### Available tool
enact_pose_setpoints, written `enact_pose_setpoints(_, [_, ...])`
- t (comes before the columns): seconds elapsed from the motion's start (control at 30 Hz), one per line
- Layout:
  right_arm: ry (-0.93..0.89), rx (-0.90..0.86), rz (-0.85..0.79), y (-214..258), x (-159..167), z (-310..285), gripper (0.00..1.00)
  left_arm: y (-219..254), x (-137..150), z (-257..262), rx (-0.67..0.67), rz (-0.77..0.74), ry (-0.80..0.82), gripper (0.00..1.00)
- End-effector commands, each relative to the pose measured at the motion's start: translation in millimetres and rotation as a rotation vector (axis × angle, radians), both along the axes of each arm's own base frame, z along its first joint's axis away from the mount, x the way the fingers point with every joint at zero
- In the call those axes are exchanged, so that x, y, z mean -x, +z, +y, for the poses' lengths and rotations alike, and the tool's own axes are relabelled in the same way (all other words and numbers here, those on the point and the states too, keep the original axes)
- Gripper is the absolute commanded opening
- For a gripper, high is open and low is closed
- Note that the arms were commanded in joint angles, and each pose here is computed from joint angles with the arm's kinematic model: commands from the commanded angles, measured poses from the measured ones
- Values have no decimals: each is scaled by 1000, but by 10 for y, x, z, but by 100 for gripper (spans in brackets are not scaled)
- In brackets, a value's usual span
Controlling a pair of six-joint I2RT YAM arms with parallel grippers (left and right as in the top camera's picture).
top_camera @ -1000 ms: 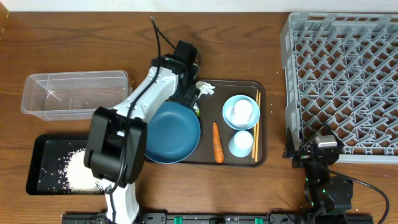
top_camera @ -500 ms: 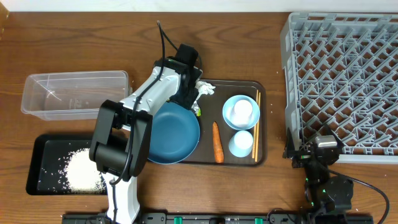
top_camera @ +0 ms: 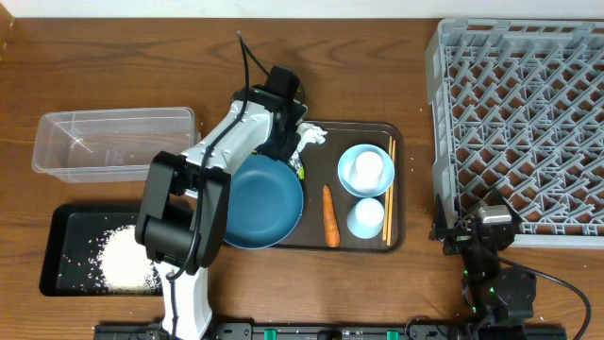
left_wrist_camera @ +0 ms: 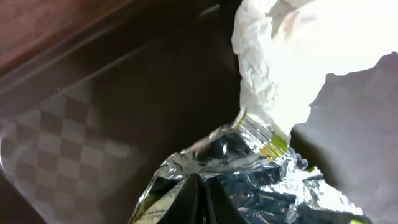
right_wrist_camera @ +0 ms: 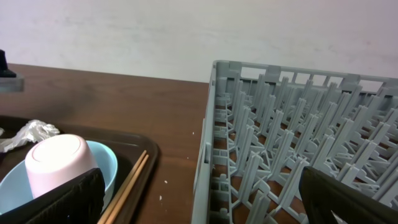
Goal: Sort waste into correct bins and load items into the dishwasher rack
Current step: 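Lower the left gripper onto the yellow wrapper and foil, grasp, then carry the wrapper with the left gripper into the clear bin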
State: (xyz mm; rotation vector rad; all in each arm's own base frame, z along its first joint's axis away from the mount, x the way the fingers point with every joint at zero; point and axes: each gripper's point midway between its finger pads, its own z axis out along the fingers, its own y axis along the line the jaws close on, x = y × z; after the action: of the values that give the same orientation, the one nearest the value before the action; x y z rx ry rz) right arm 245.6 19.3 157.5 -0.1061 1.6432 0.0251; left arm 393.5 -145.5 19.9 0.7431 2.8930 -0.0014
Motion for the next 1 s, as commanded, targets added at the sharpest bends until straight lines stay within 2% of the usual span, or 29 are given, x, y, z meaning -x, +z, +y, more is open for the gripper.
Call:
enact_pose_setpoints(0.0, [-11,13,-2,-10,-1,-28,99,276,-134,-23,25,-61,10,6])
enact_pose_setpoints(0.33, [-11,13,-2,-10,-1,-28,99,1037,-325,58,120,-251,126,6])
enact_pose_setpoints(0.53, [-11,13,-2,-10,-1,-28,99,1360,-437,374,135,-341,203,7])
enact_pose_setpoints(0.67, [-11,13,-2,-10,-1,-28,99,1654,-611,830,176,-444,372,6])
enact_pose_setpoints(0.77, [-11,13,-2,-10,-1,-28,99,1842,-718,1328,213,-518,563,6])
enact_pose_setpoints(0.87, [-11,13,-2,-10,-1,-28,99,1902,-704,1917,242,-545,793,6])
enact_pose_setpoints(0.97, [-11,13,-2,-10,-1,-28,99,1873,-620,2373,261,-539,940,6])
